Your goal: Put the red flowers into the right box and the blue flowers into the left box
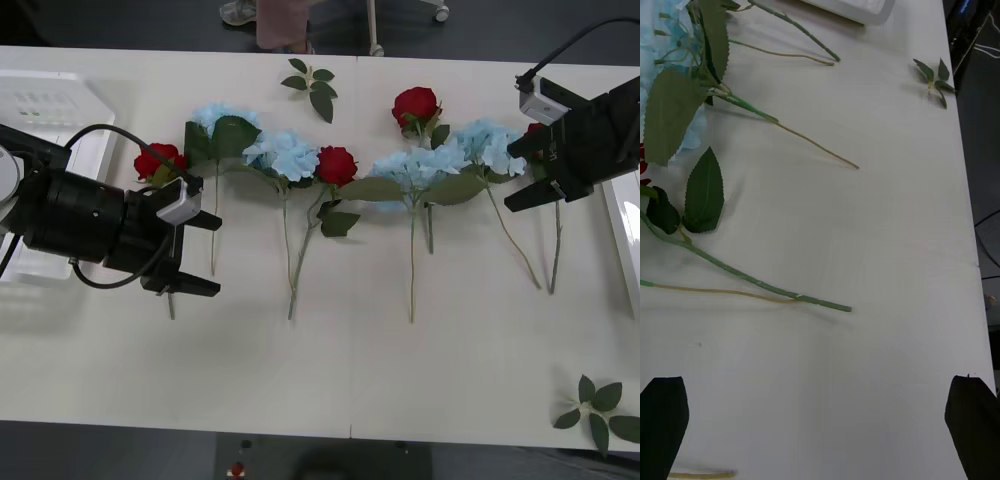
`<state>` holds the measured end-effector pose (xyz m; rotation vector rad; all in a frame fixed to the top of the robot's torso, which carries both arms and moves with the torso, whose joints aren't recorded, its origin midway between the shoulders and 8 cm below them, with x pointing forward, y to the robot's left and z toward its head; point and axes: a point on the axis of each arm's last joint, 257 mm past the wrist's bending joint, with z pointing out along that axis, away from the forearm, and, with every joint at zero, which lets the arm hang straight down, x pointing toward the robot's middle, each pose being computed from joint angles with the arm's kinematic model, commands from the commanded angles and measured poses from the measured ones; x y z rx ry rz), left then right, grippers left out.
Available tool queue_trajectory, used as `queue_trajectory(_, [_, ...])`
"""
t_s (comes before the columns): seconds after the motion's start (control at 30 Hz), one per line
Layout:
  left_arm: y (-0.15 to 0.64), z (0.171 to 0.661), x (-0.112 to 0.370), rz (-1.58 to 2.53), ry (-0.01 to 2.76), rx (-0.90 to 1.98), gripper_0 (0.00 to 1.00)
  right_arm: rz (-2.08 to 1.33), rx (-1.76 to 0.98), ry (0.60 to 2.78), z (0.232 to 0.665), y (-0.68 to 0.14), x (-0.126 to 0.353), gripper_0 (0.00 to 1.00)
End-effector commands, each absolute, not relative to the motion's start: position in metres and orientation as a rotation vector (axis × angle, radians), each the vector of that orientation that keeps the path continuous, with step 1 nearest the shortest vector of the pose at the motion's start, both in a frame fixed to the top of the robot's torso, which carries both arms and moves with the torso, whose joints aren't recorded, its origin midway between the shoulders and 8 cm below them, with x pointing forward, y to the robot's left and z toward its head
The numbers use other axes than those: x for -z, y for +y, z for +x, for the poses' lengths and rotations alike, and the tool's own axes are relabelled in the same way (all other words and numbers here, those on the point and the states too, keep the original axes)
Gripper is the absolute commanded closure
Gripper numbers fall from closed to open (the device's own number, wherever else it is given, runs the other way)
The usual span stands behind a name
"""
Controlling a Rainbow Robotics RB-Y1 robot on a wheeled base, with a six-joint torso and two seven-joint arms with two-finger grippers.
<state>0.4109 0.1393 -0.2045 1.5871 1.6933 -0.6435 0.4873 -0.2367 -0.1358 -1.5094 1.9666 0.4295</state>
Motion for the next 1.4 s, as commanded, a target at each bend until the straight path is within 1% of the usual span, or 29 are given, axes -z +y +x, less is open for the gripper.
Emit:
queue_trajectory(0.03, [0.132, 0.396, 0.229, 1.531, 1.764, 0.744, 0.0, -1.5, -0.531, 2.056, 0.463, -0.233, 0.184, 0.03])
queue_trajectory(0.1, [0.129, 0.394, 0.232, 1.511, 1.768, 0.778, 0.0, -1.488, -0.517, 2.055, 0.467, -0.237, 0.18, 0.03])
queue_trajectory(0.27, [0.127, 0.4, 0.218, 1.516, 1.738, 0.78, 0.0, -1.474, -0.49, 2.033, 0.475, -0.242, 0.161, 0.03])
queue_trajectory(0.43, [0.141, 0.419, 0.189, 1.508, 1.706, 0.713, 0.0, -1.447, -0.474, 2.002, 0.481, -0.251, 0.127, 0.03])
queue_trajectory(0.57, [0.152, 0.43, 0.165, 1.505, 1.676, 0.669, 0.0, -1.422, -0.4, 2.0, 0.49, -0.271, 0.102, 0.03])
queue_trajectory(0.73, [0.181, 0.447, 0.142, 1.501, 1.683, 0.559, 0.0, -1.026, -0.423, 2.289, 0.504, -0.302, 0.075, 0.03])
queue_trajectory(0.77, [0.185, 0.448, 0.141, 1.502, 1.687, 0.545, 0.0, -0.976, -0.416, 2.319, 0.506, -0.307, 0.072, 0.03])
queue_trajectory(0.87, [0.214, 0.461, 0.133, 1.462, 1.754, 0.457, 0.0, -0.708, -0.375, 2.466, 0.512, -0.342, 0.056, 0.03])
queue_trajectory(0.93, [0.233, 0.469, 0.131, 1.395, 1.841, 0.415, 0.0, -0.536, -0.343, 2.553, 0.514, -0.365, 0.056, 0.03])
queue_trajectory(1.0, [0.246, 0.473, 0.13, 1.353, 1.897, 0.389, 0.0, -0.435, -0.316, 2.593, 0.515, -0.379, 0.057, 0.03])
queue_trajectory(1.07, [0.269, 0.479, 0.128, 1.246, 2.013, 0.356, 0.0, -0.262, -0.236, 2.658, 0.517, -0.41, 0.068, 0.03])
queue_trajectory(1.1, [0.279, 0.482, 0.128, 1.174, 2.077, 0.346, 0.0, -0.186, -0.184, 2.689, 0.517, -0.427, 0.08, 0.03])
queue_trajectory(1.2, [0.291, 0.487, 0.13, 1.076, 2.154, 0.324, 0.0, -0.048, -0.121, 2.736, 0.516, -0.453, 0.105, 0.03])
queue_trajectory(1.27, [0.298, 0.492, 0.135, 0.981, 2.218, 0.312, 0.0, 0.094, -0.082, 2.767, 0.514, -0.474, 0.133, 0.03])
queue_trajectory(1.4, [0.308, 0.501, 0.146, 0.829, 2.304, 0.283, 0.0, 0.215, -0.044, 2.771, 0.524, -0.489, 0.171, 0.03])
